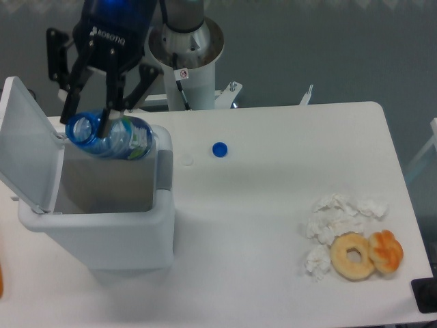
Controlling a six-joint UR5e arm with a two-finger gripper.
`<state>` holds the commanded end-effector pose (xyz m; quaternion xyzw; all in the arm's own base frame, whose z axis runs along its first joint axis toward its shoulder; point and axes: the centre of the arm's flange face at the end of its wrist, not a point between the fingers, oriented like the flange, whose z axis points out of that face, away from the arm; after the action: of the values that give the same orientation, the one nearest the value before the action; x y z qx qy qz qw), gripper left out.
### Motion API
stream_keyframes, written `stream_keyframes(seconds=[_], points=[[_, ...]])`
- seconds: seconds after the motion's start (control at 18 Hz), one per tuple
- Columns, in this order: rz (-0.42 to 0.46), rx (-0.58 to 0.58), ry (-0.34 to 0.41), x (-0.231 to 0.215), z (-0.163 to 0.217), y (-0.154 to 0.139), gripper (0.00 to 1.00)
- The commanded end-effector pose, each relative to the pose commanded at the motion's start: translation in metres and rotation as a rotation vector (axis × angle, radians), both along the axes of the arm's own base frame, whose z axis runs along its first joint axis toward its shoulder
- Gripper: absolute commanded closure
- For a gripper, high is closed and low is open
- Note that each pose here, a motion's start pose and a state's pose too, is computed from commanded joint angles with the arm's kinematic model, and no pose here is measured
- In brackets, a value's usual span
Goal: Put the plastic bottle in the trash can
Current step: 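Carry the bottle over the open white trash bin, then lower the bottle into the bin and open the gripper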
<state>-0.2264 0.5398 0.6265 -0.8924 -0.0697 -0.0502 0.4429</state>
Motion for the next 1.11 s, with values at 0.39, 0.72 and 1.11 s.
stream_keyframes(seconds=[0.39, 0.72, 1.11], points=[[-0.008, -0.009, -0.009, -0.001, -0.01, 0.008, 0.88], [-0.035, -0.025, -0.017, 0.004, -0.026, 0.024, 0.75], [-0.099, -0.045, -0.001, 0.016, -0.048, 0.044, 0.0]])
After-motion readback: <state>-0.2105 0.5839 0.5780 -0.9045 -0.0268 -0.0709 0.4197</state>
